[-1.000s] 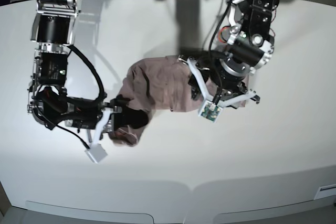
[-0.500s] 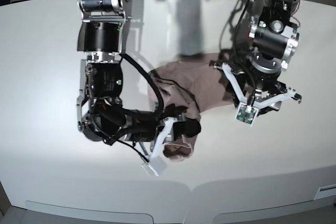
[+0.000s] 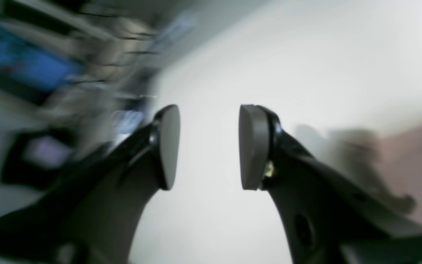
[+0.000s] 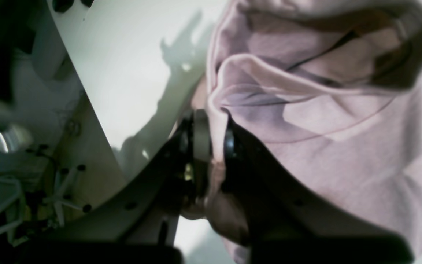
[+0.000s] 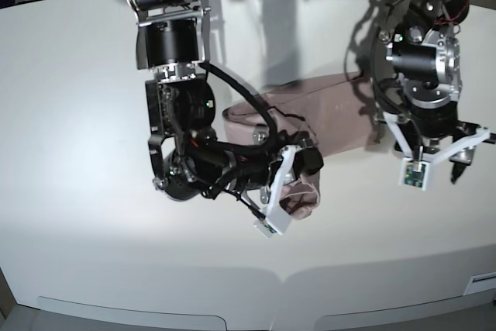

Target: Fold the T-shirt properly

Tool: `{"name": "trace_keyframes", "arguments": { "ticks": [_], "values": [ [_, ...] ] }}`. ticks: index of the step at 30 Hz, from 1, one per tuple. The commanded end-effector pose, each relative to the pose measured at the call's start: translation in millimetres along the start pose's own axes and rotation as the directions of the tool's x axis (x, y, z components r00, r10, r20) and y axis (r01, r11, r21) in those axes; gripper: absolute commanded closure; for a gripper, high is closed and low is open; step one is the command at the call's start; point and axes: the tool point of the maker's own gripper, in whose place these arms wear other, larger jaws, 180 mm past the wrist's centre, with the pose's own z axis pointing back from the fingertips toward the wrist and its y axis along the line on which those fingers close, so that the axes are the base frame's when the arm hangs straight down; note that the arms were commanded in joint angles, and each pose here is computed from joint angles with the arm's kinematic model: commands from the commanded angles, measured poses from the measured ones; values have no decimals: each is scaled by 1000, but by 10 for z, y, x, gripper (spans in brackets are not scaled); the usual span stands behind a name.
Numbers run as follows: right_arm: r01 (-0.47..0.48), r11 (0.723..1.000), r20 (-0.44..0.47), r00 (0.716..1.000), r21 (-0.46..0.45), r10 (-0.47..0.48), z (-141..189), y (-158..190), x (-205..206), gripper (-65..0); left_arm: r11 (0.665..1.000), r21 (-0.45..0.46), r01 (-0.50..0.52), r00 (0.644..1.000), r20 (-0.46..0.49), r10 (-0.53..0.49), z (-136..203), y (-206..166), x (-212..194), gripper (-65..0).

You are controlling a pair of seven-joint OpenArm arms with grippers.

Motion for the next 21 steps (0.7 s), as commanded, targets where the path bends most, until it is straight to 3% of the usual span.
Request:
{"name": "trace_keyframes", "arguments": {
  "ticks": [1, 7, 12, 14, 16, 21],
  "values": [
    [-31, 999, 53, 998, 27, 29, 6, 99, 179, 0, 997, 72, -5, 998, 58, 1, -1, 205, 133, -249],
    [-51, 997, 5, 999, 56, 51, -153, 259, -4, 0, 991, 134, 9, 998, 56, -16, -31, 380, 110, -249],
    [-103, 994, -2, 995, -43, 103, -297, 176, -134, 0, 991, 133, 9, 998, 55, -16, -31, 379, 108, -249],
    [-123, 990, -58, 991, -70, 119, -379, 144, -301, 0, 991, 132, 8, 998, 55, -15, -31, 376, 107, -249],
    [-127, 990, -100, 988, -54, 121, -467, 182, -431, 0, 991, 131, 8, 998, 55, -15, -31, 375, 107, -249],
    [-171, 985, -102, 980, -7, 169, -598, 365, -444, 0, 991, 130, 7, 998, 54, -14, -31, 373, 104, -249]
  ]
}}
